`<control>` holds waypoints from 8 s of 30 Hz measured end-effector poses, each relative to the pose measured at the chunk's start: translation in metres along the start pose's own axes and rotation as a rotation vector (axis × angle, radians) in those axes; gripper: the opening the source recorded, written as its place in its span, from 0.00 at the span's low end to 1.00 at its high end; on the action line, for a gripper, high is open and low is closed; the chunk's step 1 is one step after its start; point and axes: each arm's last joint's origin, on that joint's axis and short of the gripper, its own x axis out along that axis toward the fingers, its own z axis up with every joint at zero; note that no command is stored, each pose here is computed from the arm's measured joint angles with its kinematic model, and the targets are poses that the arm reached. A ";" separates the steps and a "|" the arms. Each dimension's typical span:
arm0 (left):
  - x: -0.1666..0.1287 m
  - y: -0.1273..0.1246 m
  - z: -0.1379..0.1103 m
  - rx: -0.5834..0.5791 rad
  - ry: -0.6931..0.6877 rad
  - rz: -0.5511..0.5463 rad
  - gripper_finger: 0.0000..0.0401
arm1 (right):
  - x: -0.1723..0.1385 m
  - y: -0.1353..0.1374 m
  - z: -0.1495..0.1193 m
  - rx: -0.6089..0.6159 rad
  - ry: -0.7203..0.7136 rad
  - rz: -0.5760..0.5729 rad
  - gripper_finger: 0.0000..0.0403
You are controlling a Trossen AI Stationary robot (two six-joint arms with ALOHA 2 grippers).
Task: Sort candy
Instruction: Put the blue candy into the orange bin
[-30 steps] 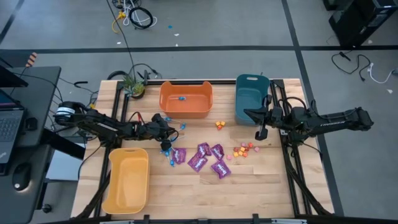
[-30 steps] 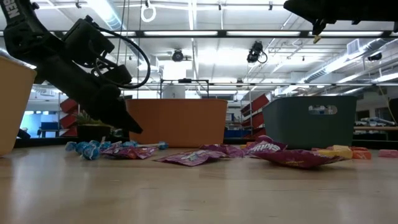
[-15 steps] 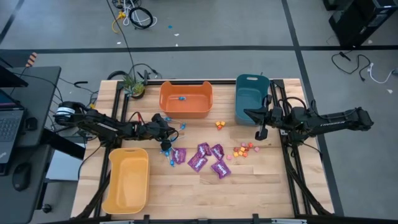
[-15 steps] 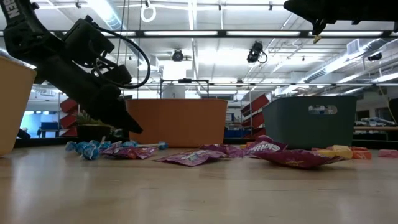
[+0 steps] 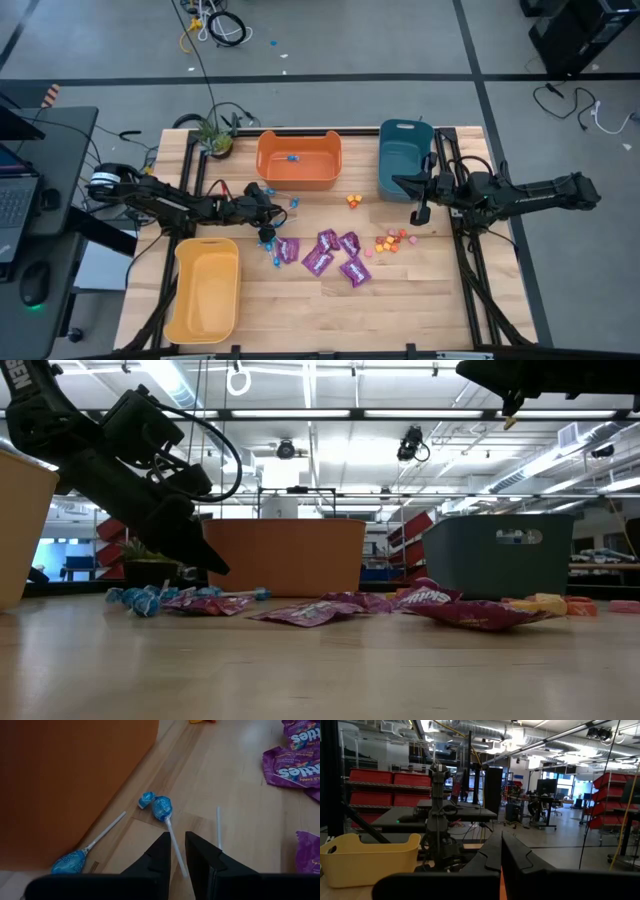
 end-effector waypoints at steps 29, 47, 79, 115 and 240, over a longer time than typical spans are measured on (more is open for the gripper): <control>0.000 0.000 0.001 -0.019 -0.011 0.004 0.25 | 0.000 0.000 0.000 0.000 0.000 0.000 0.00; 0.000 0.000 0.001 -0.023 -0.014 0.005 0.25 | 0.000 0.000 0.000 0.000 0.000 0.000 0.00; -0.001 -0.005 0.009 -0.007 -0.106 -0.015 0.25 | 0.000 0.000 0.000 -0.009 0.000 0.000 0.00; 0.020 -0.004 -0.021 -0.060 0.066 0.071 0.25 | 0.000 0.000 0.000 -0.019 0.000 0.000 0.00; -0.036 0.086 0.117 -0.101 0.217 0.193 0.00 | 0.000 0.000 0.002 -0.013 -0.019 -0.004 0.00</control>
